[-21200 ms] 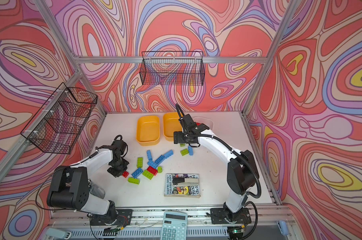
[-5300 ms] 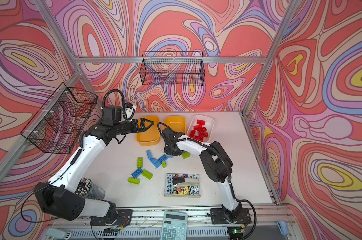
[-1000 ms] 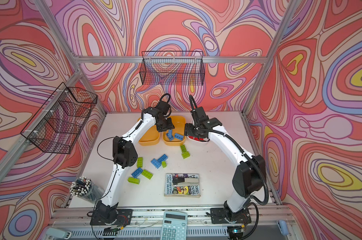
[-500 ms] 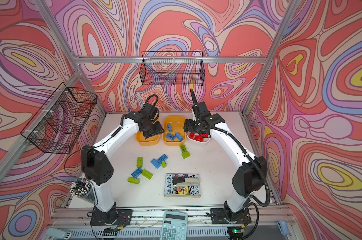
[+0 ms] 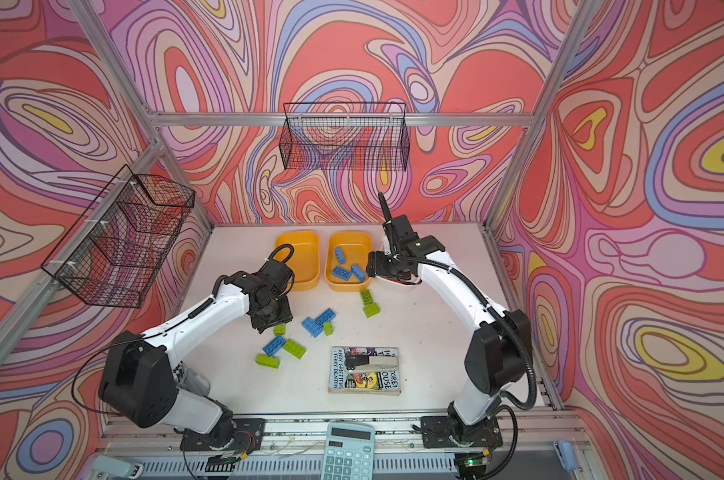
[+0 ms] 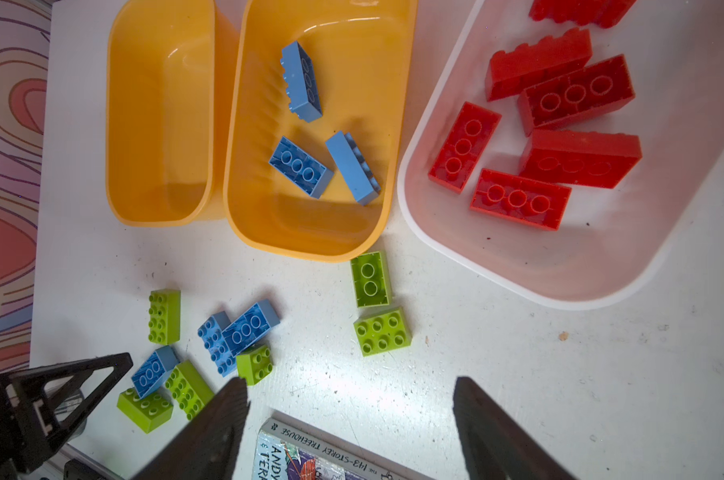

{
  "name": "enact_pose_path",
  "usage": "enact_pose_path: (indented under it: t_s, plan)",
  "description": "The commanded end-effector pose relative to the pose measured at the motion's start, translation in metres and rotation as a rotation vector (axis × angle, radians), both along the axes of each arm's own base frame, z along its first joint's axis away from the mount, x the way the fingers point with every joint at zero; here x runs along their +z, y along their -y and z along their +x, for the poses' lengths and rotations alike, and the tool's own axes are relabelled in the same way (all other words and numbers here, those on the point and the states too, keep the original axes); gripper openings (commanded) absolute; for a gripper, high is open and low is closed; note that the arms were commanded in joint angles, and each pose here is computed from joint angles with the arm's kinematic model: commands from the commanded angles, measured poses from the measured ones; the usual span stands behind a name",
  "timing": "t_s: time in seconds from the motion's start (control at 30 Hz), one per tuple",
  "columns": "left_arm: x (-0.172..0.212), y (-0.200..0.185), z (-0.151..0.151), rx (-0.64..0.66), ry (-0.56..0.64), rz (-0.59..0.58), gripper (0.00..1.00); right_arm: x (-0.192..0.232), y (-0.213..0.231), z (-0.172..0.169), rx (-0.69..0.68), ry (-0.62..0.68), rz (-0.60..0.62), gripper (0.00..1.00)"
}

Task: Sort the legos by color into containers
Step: 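Lower the left gripper and grasp a lime-green brick on the table, then carry the lime-green brick into the farther yellow bin and release it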

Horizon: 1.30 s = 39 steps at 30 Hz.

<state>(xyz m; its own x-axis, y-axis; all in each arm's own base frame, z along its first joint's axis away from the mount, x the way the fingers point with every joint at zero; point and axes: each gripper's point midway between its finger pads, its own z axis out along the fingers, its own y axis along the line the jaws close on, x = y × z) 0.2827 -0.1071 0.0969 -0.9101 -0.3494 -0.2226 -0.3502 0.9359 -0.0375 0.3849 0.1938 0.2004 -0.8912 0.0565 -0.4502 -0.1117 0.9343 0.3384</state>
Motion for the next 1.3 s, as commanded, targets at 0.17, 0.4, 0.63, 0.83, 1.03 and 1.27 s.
enact_pose_path:
  t_s: [0.17, 0.4, 0.63, 0.83, 1.03, 1.27]
  plan:
    - [-0.032, -0.013, 0.025, -0.011, -0.029, 0.037, 0.49, 0.019, 0.006, -0.003, -0.037, 0.045, 0.021, 0.82]
    - [-0.061, -0.015, 0.027, -0.019, -0.087, 0.013, 0.46, 0.02, 0.009, 0.0, -0.055, 0.047, 0.002, 0.82]
    - [-0.083, -0.012, 0.021, -0.017, -0.135, -0.001, 0.4, 0.019, 0.005, 0.009, -0.056, 0.05, 0.006, 0.82]
    - [-0.081, -0.014, 0.016, -0.026, -0.167, 0.012, 0.12, 0.018, 0.0, 0.017, -0.049, 0.052, 0.012, 0.82]
    - [-0.049, -0.02, 0.022, -0.038, -0.136, 0.049, 0.11, 0.017, -0.004, 0.022, -0.041, 0.052, 0.021, 0.82]
    - [0.016, -0.01, 0.068, -0.071, 0.008, 0.043, 0.11, 0.019, -0.007, 0.027, -0.035, 0.055, 0.026, 0.82]
